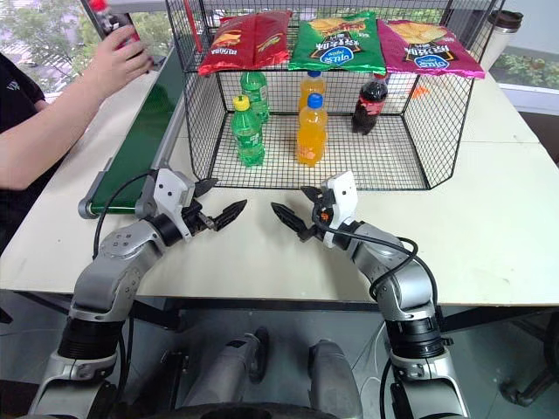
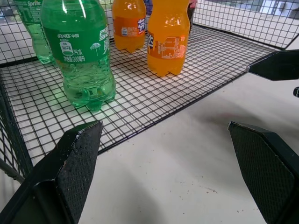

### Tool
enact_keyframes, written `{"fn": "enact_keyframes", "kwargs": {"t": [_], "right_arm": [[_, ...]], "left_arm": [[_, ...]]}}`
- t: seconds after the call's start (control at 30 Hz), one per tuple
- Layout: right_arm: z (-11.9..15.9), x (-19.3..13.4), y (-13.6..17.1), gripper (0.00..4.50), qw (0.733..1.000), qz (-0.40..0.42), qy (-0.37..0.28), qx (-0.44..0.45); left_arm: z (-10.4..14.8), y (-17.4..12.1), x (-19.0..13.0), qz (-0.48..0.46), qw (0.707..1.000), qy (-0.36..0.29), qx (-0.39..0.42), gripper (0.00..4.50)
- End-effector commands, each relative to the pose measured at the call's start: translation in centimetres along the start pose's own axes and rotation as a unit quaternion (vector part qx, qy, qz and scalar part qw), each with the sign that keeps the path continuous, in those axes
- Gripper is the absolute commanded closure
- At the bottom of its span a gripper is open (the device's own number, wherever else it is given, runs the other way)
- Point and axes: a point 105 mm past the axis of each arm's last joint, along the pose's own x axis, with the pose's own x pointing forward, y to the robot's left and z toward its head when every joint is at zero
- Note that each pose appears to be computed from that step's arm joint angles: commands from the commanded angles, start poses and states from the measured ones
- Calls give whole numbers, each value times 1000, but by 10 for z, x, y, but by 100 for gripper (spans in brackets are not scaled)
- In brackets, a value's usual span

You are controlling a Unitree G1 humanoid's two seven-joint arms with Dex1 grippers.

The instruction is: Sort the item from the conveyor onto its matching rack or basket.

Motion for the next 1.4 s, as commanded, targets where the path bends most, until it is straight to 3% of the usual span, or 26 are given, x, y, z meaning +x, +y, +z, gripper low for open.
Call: {"fn": "enact_keyframes", "kwargs": {"t": [0.03, 0.8, 1.03, 1.23, 1.4], "right_arm": [[11, -4, 0, 3, 1000, 1, -21, -9], [11, -7, -5, 3, 1000, -7, -18, -13], [20, -6, 4, 3, 999, 18, -21, -29], [31, -9, 22, 3, 996, 69, -17, -51], [36, -8, 29, 3, 994, 88, -20, -55]], "left_arm": [[14, -2, 1, 0, 1000, -25, 15, 0], [14, 5, -1, 6, 999, -29, 26, 0], [33, 26, -10, 73, 995, -58, 39, 0], [58, 39, -36, 125, 988, -72, 47, 0], [71, 75, -64, 256, 961, -105, -1, 0]]}}
